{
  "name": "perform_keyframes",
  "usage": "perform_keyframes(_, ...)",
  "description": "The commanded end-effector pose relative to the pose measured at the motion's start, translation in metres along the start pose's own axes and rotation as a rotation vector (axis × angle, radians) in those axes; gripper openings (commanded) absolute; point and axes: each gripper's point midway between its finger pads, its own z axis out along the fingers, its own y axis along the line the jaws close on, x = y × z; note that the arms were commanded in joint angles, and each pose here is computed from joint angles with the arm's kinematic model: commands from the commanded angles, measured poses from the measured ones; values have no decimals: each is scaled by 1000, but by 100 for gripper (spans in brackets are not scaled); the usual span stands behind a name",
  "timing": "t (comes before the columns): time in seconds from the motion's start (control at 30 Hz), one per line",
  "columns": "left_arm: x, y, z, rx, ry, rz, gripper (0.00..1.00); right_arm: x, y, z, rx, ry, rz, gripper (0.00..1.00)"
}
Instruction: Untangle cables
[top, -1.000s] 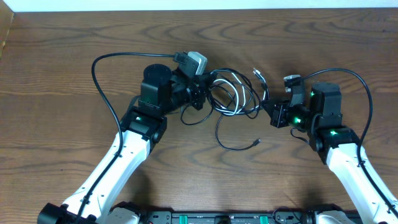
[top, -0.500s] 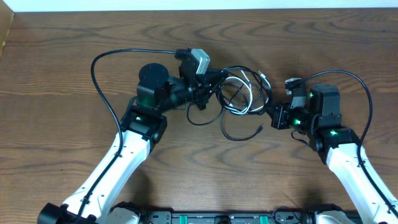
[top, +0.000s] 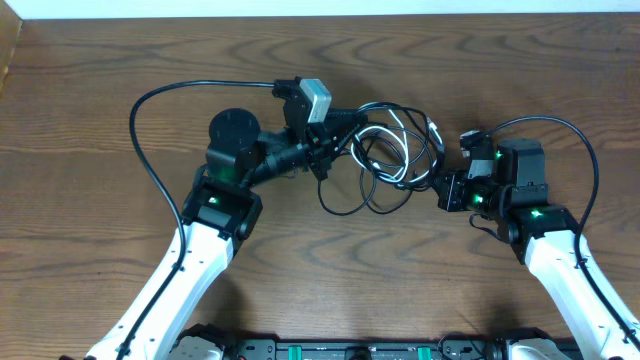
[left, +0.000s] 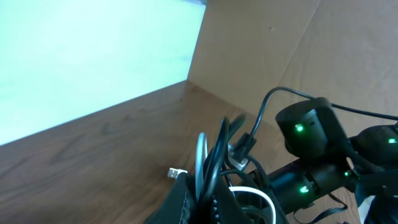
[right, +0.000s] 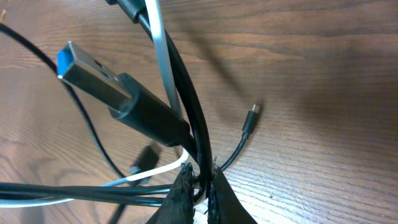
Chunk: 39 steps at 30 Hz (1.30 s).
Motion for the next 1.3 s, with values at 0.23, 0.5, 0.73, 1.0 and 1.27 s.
perform_keyframes(0.23, -39, -21, -17, 16, -96, 75, 8, -2, -13, -2, 72, -16, 2, 4)
perform_keyframes(0.5, -42, -24, -19, 18, -103, 82, 8, -3, -15, -2, 83, -19, 2, 4)
perform_keyframes(0.73, -42, -24, -19, 18, -103, 81, 8, -3, -15, -2, 82, -18, 6, 6)
perform_keyframes(1.0, -42, -24, -19, 18, -104, 75, 8, -3, -17, -2, 95, -18, 7, 6)
perform_keyframes(1.27, -42, -24, -19, 18, -103, 75, 8, -3, -18, -2, 96, -19, 8, 56)
